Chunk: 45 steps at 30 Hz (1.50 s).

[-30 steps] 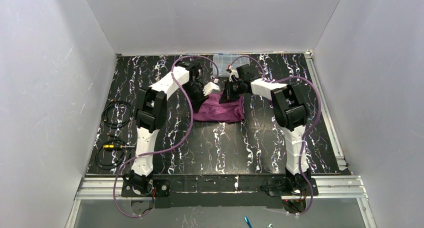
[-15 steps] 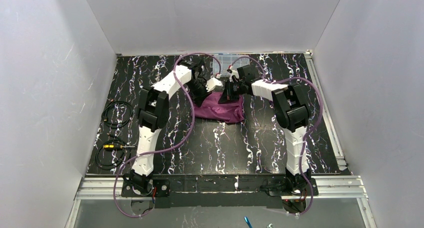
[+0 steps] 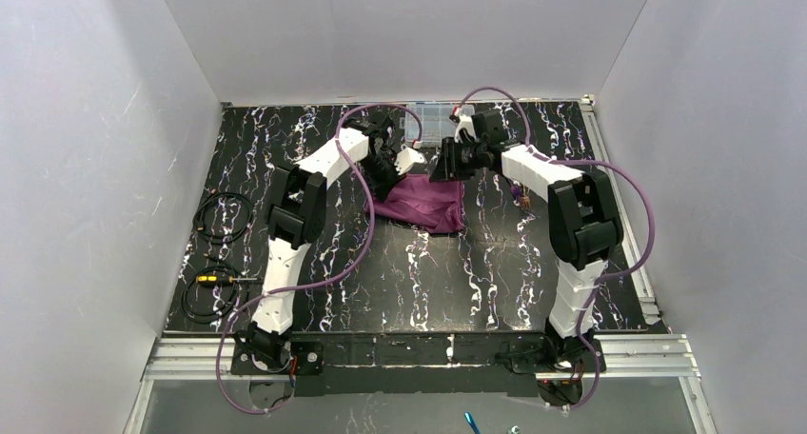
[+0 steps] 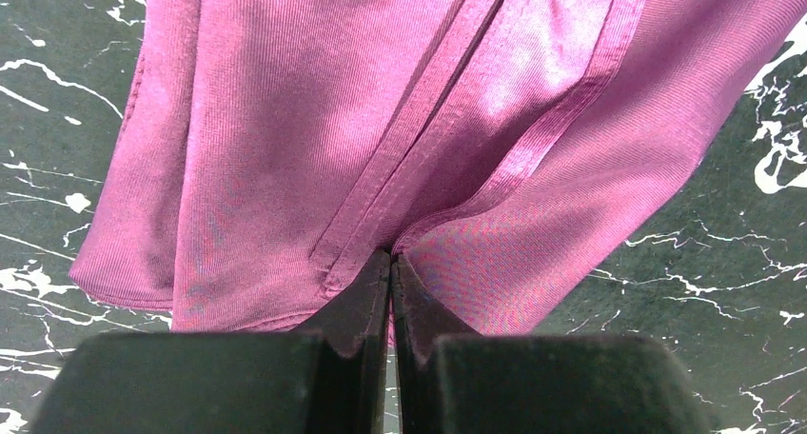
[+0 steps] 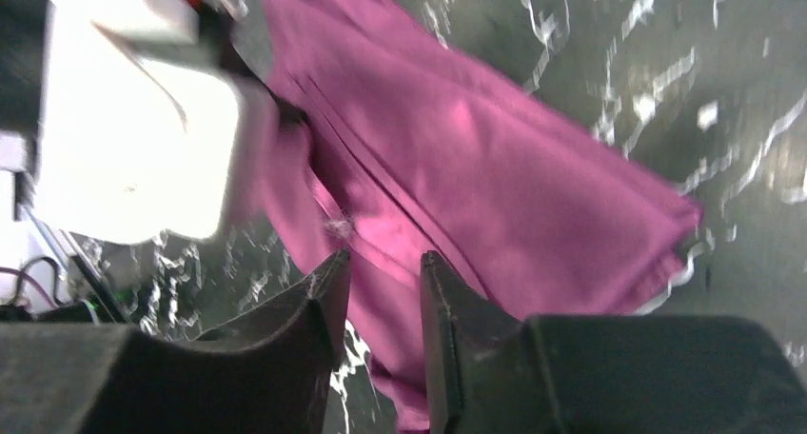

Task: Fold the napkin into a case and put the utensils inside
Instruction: Smooth out the 2/3-rectangle-folded napkin at the center of the board.

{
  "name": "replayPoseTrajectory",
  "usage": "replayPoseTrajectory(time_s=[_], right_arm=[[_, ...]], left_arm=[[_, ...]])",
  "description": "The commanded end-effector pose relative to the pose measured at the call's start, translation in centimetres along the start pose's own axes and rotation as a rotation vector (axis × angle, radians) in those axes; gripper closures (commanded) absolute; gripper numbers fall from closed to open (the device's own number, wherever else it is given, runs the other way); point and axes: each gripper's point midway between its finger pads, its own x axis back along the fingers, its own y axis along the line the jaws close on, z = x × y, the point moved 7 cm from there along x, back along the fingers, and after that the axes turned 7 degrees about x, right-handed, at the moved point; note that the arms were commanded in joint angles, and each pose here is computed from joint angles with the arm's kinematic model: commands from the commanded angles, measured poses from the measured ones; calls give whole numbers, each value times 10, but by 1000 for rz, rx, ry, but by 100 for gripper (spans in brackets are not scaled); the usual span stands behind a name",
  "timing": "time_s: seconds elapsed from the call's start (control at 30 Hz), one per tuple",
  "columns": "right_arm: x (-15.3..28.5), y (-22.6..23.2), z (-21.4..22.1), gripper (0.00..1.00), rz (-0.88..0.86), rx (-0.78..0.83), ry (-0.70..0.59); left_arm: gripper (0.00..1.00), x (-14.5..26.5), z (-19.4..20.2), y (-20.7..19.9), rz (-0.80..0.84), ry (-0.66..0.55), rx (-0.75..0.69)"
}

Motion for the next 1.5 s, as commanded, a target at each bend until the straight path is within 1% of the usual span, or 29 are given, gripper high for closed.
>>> replayPoseTrajectory(time_s=[0.0, 0.07, 0.13, 0.27, 0.3, 0.37, 0.47, 0.67, 0.73, 0.77, 0.83, 0.87, 0.93, 1.07, 1.2, 1.33, 1.4, 1.43, 1.47], right_arm=[[23, -1, 33, 57, 92, 22, 98], [32, 1, 41, 54, 109, 26, 118], [41, 4, 49, 49, 118, 31, 117], [47, 14, 66, 43, 50, 4, 122], [47, 15, 70, 39, 39, -2, 125], [45, 13, 76, 36, 42, -9, 131], [43, 8, 77, 36, 73, -6, 140], [47, -5, 62, 54, 210, 88, 123], [53, -11, 52, 55, 294, 121, 143], [57, -11, 47, 55, 320, 132, 142], [64, -10, 41, 50, 354, 142, 120], [68, -8, 40, 46, 357, 142, 110], [71, -3, 42, 43, 332, 127, 100], [74, 12, 58, 40, 241, 68, 113], [74, 25, 72, 38, 193, 44, 104], [62, 27, 86, 33, 197, 67, 165], [54, 24, 88, 33, 207, 73, 179], [52, 23, 87, 35, 213, 78, 176], [50, 21, 85, 41, 221, 82, 167]], left_arm=[[100, 15, -5, -7, -18, -39, -8], [100, 15, -4, -8, -14, -39, -6], [100, 16, -3, -10, -8, -41, -2], [100, 18, -3, -12, -5, -46, 1], [100, 18, -2, -12, -6, -45, 1], [100, 18, -2, -12, -8, -44, 1], [100, 18, -1, -13, -8, -42, 3], [100, 18, -2, -13, -10, -47, 5], [100, 19, -2, -13, -11, -48, 4], [100, 19, -3, -13, -12, -50, 3], [100, 21, -3, -13, -13, -53, 2], [100, 21, -3, -13, -13, -54, 2], [100, 21, -3, -13, -14, -54, 0], [100, 22, -1, -15, -12, -50, 0], [100, 22, 0, -15, -11, -48, -6], [100, 22, 0, -15, -14, -47, -5], [100, 22, 0, -15, -15, -45, -4], [100, 22, -1, -15, -16, -47, -4], [100, 22, 0, -15, -15, -46, -3]])
